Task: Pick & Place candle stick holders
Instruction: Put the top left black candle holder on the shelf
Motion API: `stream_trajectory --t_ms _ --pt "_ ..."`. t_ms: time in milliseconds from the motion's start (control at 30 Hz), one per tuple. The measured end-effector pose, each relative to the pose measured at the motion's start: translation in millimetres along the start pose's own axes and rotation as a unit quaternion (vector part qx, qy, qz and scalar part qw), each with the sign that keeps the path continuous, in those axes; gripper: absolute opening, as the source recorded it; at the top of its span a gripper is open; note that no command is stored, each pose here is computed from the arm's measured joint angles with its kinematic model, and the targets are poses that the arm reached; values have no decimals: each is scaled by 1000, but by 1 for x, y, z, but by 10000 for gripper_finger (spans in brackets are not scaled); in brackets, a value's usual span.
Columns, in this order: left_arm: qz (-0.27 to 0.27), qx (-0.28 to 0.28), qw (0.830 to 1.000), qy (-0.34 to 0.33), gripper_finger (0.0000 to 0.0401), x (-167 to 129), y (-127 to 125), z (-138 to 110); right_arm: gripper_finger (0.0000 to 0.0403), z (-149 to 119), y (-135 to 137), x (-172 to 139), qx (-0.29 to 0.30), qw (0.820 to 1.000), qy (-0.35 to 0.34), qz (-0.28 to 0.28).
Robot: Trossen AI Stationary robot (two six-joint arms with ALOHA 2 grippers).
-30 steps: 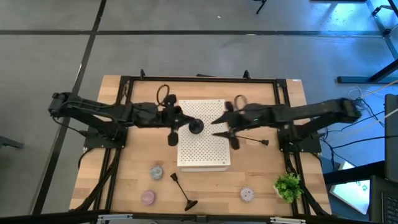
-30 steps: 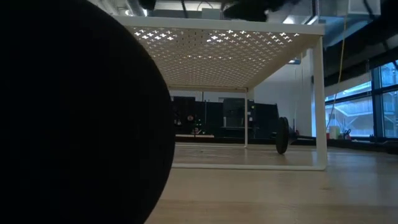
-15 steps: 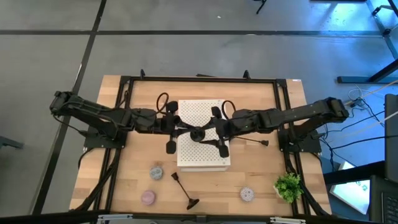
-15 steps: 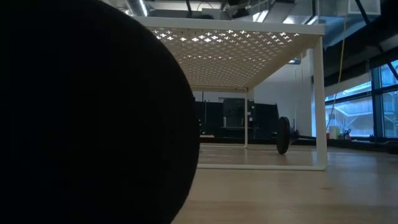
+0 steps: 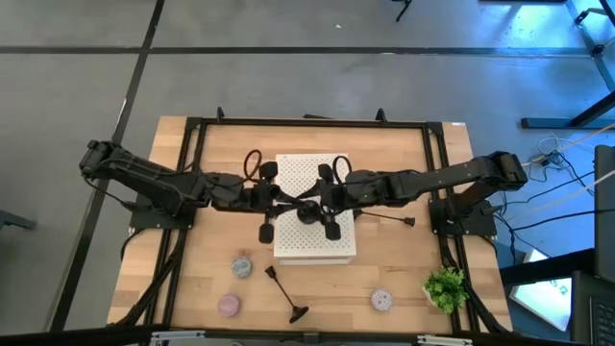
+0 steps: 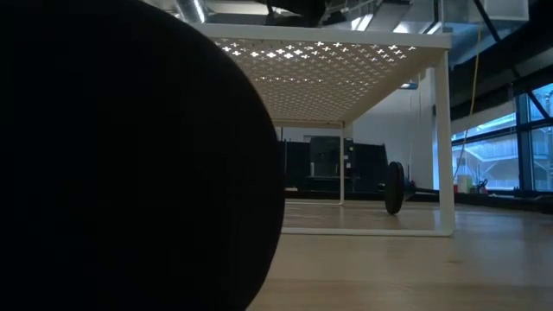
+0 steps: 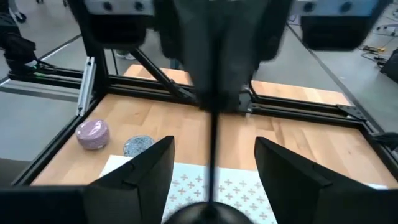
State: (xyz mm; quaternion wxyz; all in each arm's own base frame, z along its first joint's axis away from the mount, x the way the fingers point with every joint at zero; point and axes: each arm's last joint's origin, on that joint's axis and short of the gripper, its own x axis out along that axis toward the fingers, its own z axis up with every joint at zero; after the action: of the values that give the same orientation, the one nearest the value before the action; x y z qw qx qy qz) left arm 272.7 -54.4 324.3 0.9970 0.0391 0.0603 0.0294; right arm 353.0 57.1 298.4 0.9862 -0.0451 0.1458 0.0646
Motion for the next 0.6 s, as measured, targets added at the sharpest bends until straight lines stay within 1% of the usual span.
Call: stream_trajectory --t_ms 100,200,300,533,600 --pt "2 -3 1000 -2 7 0 0 1 214 0 0 0 0 1000 0 0" --pt "1 -4 1000 -2 7 0 0 1 187 0 0 0 -1 1000 0 0" --pt "4 -4 1000 3 7 0 0 0 146 -1 -1 1 -4 1000 0 -1" --pt "6 -10 1000 4 7 0 0 -1 22 -1 -1 1 -3 1000 -1 -5" --pt "16 -11 1000 3 9 0 0 0 13 -1 -1 1 -3 1000 -1 -6"
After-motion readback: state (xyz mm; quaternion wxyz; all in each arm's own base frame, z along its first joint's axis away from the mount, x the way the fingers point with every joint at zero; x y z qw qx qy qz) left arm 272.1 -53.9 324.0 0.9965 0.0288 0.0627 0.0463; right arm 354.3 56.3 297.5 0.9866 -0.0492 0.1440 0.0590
